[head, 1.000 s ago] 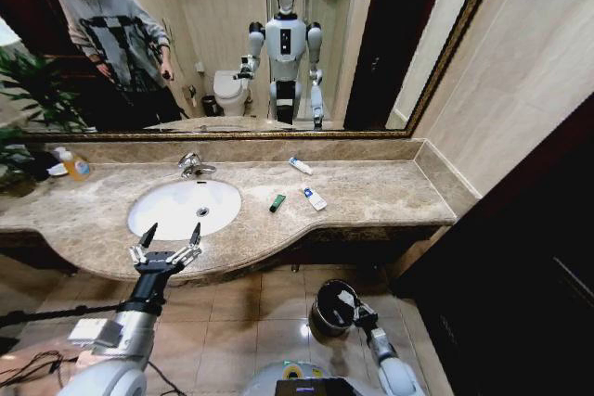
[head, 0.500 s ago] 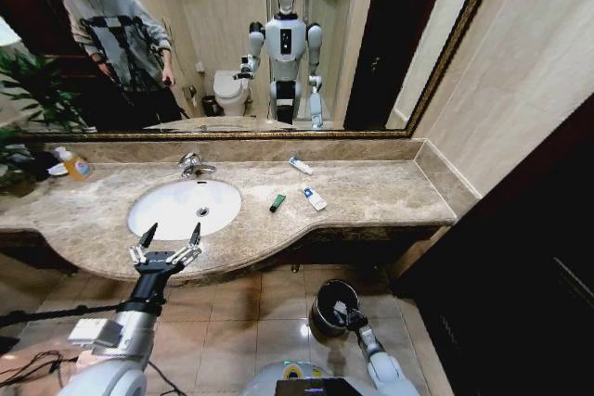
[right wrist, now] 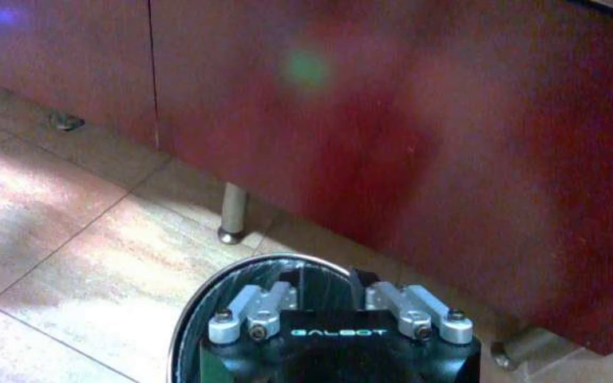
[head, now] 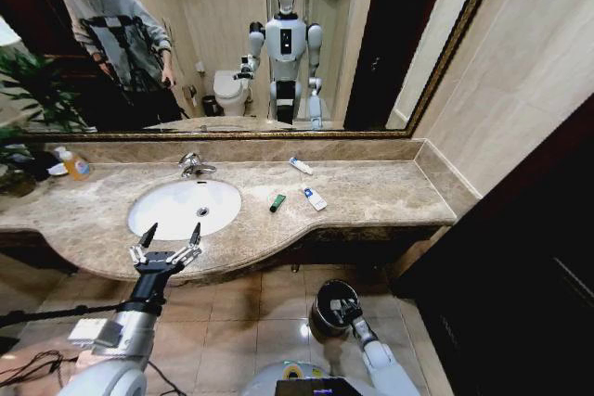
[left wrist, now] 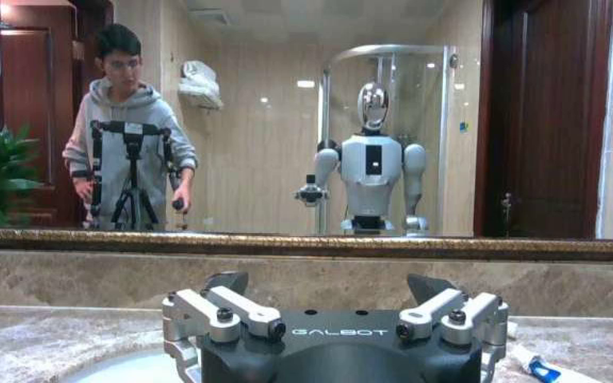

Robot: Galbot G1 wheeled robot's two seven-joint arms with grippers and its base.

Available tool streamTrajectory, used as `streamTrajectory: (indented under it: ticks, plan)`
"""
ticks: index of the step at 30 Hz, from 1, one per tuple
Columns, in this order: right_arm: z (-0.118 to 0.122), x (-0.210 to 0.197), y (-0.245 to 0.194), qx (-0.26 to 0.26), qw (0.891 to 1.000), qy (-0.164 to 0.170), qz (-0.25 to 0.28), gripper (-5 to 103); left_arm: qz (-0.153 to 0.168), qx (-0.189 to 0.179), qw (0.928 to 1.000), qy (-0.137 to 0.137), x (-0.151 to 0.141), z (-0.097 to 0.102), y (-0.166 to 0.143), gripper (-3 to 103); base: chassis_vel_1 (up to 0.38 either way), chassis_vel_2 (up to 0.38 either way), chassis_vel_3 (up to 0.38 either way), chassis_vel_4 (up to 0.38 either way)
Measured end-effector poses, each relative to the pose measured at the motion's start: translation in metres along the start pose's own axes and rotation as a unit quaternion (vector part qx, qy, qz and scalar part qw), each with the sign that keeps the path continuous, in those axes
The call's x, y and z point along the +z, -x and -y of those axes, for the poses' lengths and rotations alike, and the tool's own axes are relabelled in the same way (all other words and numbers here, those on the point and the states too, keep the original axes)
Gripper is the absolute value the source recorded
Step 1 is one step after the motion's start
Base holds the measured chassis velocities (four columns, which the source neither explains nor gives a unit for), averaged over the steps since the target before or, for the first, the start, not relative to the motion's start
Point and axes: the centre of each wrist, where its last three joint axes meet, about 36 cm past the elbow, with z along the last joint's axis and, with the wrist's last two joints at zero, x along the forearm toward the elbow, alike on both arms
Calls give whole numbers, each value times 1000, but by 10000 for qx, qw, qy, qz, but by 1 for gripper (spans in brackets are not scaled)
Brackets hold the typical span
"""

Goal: Pick up the trash from the sink and place it in the trash bin.

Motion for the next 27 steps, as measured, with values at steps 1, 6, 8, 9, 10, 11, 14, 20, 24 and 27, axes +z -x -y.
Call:
streamTrajectory:
  ticks: [1,6,8,9,10,11,14,20,24,27]
  plan:
    - [1,0,0,5,10000,-4,9,34,0,0,10000,0,0,0,0,100,0,0,0,0]
    - [2,1,-4,32,10000,4,83,51,0,0,10000,0,0,0,0,100,0,0,0,0]
    - [2,1,-6,41,9999,15,91,56,0,0,10000,0,0,0,0,100,0,0,0,0]
    - [2,2,-7,48,9999,25,97,61,0,0,10000,0,0,0,0,100,0,0,0,0]
    - [1,2,-8,52,9999,34,103,67,0,0,10000,0,0,0,0,100,0,0,0,0]
    - [1,3,-10,53,9999,41,106,67,0,0,10000,0,0,0,0,100,0,0,0,0]
    - [-1,5,-13,55,9999,51,111,78,0,0,10000,0,0,0,0,100,0,0,0,0]
    - [-3,7,-18,112,9998,113,147,98,0,0,10000,0,0,0,0,100,0,0,0,0]
    - [-6,10,-23,186,9994,213,197,99,0,0,10000,0,0,0,0,100,0,0,0,0]
    - [-4,9,-30,355,9983,262,378,100,0,0,10000,0,0,0,0,100,0,0,0,0]
